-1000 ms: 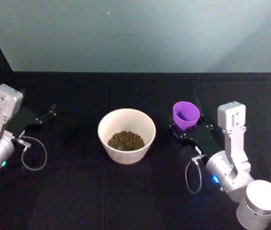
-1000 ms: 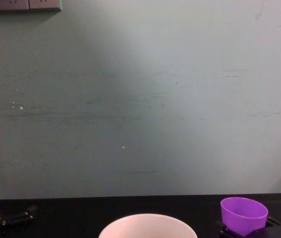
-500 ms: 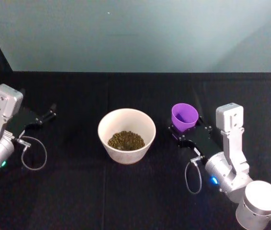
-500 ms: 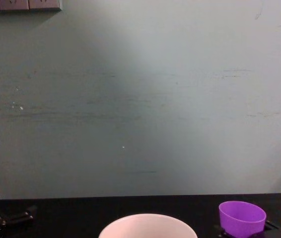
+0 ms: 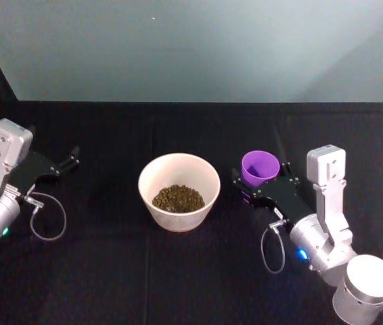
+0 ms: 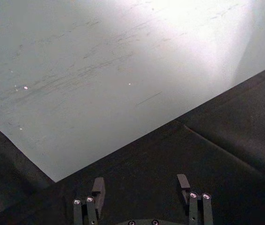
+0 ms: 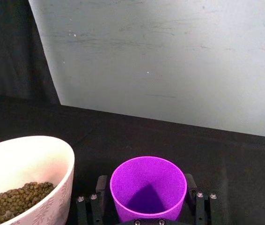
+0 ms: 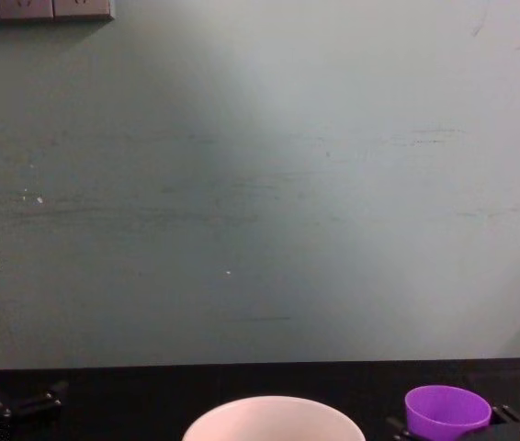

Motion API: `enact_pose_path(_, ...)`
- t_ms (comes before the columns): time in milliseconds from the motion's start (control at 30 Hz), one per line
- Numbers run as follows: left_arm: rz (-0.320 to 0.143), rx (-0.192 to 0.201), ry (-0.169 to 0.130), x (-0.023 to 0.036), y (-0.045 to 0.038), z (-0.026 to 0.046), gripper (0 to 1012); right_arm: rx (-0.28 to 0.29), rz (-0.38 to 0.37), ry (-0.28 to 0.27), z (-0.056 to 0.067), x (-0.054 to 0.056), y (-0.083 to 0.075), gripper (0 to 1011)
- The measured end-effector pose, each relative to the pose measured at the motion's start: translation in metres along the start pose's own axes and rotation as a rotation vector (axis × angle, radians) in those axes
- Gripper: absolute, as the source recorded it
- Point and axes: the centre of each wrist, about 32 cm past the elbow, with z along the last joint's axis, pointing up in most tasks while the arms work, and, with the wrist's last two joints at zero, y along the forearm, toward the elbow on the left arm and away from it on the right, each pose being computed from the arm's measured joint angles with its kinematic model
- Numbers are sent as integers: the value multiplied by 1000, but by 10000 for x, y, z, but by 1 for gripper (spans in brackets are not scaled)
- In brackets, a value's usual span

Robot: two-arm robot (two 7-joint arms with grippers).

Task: Pick up the cup and pour the mung beans from the cup into the bowl.

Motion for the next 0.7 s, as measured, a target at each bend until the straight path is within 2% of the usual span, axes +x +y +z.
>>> enact_pose_path(133, 0, 0, 0, 0, 0, 0, 1000, 11, 3, -4, 36, -2, 5, 1002)
enact_pose_path(267, 0, 0, 0, 0, 0, 0, 1000, 45, 5, -14, 143, -2, 4, 1003)
enact_pose_path(333, 0, 0, 0, 0, 0, 0, 1000, 78, 1, -23, 276, 14, 2, 1003)
enact_pose_path(400, 0, 0, 0, 0, 0, 0, 1000, 83, 0, -25, 313, 19, 2, 1003)
enact_pose_path(467, 0, 0, 0, 0, 0, 0, 1000, 101, -7, -27, 441, 41, 1, 1003)
enact_pose_path(500, 0, 0, 0, 0, 0, 0, 1000, 101, -7, -27, 441, 41, 1, 1003)
enact_pose_path(600, 0, 0, 0, 0, 0, 0, 1000, 110, -17, -29, 581, 103, -3, 1003)
enact_pose_path(700, 0, 0, 0, 0, 0, 0, 1000, 109, -27, -33, 630, 163, -18, 1003)
